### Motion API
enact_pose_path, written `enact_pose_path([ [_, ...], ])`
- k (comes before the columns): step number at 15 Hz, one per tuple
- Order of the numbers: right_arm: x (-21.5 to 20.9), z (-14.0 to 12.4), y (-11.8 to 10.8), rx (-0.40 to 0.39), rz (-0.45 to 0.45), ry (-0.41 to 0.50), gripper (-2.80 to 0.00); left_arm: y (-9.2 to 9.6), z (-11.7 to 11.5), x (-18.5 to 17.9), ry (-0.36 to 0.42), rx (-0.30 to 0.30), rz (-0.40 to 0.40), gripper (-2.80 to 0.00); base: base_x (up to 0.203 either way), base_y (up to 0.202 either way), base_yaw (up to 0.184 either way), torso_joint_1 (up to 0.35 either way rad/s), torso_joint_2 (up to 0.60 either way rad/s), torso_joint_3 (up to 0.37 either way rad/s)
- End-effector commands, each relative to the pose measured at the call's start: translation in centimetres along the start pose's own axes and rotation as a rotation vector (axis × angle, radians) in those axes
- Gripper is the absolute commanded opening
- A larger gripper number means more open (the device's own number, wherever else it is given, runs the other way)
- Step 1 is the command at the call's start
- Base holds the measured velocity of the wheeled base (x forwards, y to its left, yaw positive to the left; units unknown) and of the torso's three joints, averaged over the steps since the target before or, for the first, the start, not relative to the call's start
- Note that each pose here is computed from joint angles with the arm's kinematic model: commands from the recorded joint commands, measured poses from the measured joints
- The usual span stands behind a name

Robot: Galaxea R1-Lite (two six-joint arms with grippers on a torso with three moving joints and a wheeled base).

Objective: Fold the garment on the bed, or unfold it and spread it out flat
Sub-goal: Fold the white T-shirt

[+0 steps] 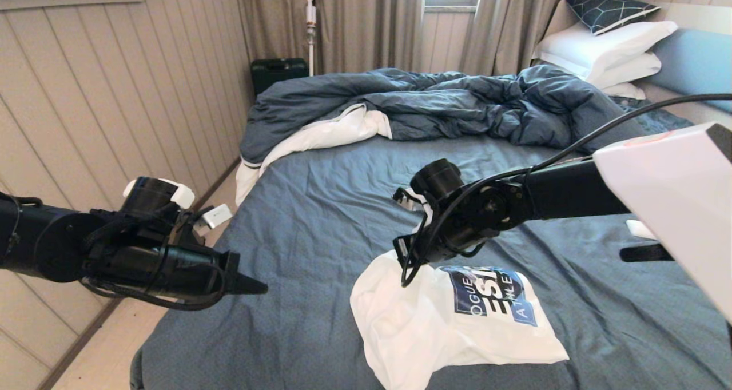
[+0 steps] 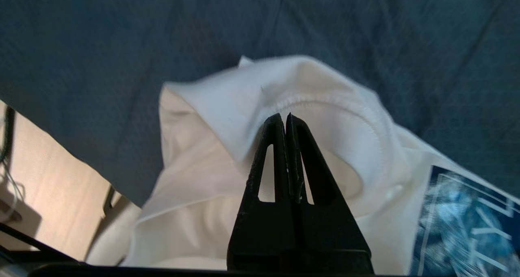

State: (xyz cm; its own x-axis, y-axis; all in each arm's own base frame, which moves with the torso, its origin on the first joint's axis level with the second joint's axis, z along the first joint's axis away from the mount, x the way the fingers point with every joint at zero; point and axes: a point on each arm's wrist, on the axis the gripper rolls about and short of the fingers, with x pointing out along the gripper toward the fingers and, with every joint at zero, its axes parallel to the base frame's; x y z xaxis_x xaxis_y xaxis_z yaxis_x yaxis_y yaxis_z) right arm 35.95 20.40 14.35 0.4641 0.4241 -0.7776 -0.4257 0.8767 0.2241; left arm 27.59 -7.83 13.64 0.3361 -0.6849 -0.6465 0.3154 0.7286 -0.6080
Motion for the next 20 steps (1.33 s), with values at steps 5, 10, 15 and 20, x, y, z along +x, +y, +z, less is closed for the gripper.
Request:
enact_pose_path([
  [5, -8.2, 2.3, -0.8, 0.05, -0.004, -0.201, -2.8, -2.4, 4.4, -1.1, -0.103, 0.083, -0.029, -2.8, 0.0, 0.0, 0.0, 0.0, 0.0, 0.0],
  [10, -10.2, -4.3, -4.1, 0.143, -0.086, -0.03, -2.8, -6.8, 9.5, 1.9, -0.019, 0.124, -0.051, -2.8, 0.0, 0.0, 0.0, 0.0, 0.0, 0.0],
  [15, -12.9, -9.9, -5.5, 0.212, -0.132, 0.041, -2.8, -13.1, 8.3, 11.1, 0.211, 0.224, -0.061, -2.8, 0.0, 0.0, 0.0, 0.0, 0.0, 0.0],
  [20, -14.8, -13.6, -8.4, 0.336, -0.193, 0.056, -2.8, -14.7, 6.0, 17.3, 0.223, 0.353, -0.09, -2.8, 0.0, 0.0, 0.0, 0.0, 0.0, 0.0],
])
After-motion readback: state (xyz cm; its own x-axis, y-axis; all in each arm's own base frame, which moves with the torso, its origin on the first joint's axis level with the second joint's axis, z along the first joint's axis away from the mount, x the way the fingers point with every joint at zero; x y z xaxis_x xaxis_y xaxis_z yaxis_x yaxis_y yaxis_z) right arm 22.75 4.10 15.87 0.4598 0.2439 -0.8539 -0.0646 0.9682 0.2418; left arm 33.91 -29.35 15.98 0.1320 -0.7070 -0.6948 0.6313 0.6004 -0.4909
